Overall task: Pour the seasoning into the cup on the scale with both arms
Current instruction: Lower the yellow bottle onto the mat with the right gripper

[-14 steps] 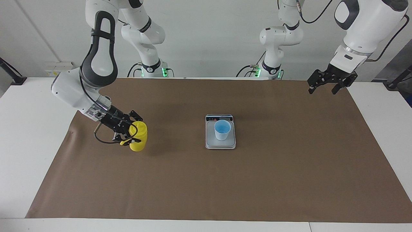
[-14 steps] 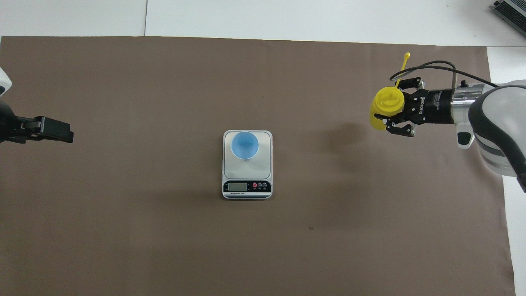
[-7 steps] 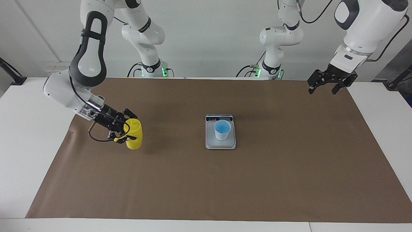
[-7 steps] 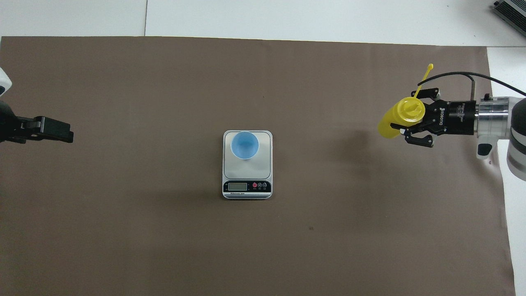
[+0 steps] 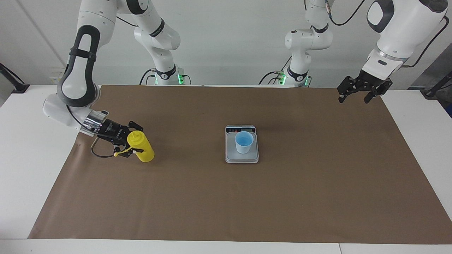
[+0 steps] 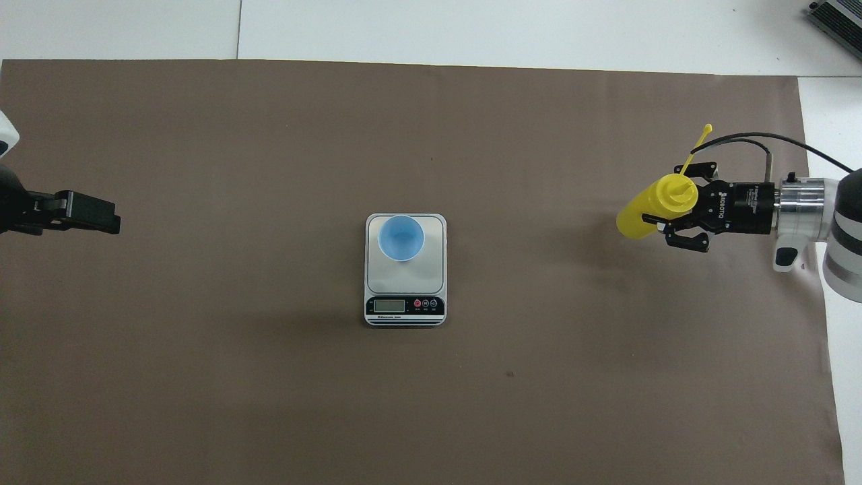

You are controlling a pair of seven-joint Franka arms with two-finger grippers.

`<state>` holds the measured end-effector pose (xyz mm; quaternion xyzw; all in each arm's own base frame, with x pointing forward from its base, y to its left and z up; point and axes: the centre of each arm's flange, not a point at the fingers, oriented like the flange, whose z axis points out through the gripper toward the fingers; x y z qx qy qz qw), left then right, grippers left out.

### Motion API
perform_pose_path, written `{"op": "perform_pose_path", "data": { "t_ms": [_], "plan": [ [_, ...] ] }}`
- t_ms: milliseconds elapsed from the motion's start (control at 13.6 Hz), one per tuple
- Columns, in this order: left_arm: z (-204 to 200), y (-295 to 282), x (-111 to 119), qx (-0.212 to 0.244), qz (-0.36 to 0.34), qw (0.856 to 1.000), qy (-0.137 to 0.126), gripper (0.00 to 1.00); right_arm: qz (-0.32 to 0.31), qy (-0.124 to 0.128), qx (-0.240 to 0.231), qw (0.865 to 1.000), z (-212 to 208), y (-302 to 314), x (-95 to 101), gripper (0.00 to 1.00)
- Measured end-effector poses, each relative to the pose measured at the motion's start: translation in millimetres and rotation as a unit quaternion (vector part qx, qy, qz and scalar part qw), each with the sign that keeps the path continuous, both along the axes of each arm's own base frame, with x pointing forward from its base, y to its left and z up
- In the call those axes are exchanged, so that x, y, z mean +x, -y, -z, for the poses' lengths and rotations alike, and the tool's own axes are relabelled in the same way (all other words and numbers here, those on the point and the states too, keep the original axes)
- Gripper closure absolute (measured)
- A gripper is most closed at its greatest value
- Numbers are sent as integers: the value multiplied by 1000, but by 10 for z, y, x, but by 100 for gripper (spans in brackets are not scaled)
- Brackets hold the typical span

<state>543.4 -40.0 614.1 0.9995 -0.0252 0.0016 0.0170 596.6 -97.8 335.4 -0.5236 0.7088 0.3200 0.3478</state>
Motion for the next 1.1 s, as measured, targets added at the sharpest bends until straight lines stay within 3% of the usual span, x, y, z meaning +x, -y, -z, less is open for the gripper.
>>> {"op": "perform_pose_path", "data": {
  "t_ms": [807,954,1101],
  "plan": [
    [0,0,0,0,0,1000,0,0,4,22,-24,999,307,123,-80,50],
    [0,0,0,0,0,1000,0,0,7,27,-29,999,274,122,-70,34],
    [0,0,0,0,0,1000,0,0,4,35,-33,999,173,90,-60,11]
  ]
}}
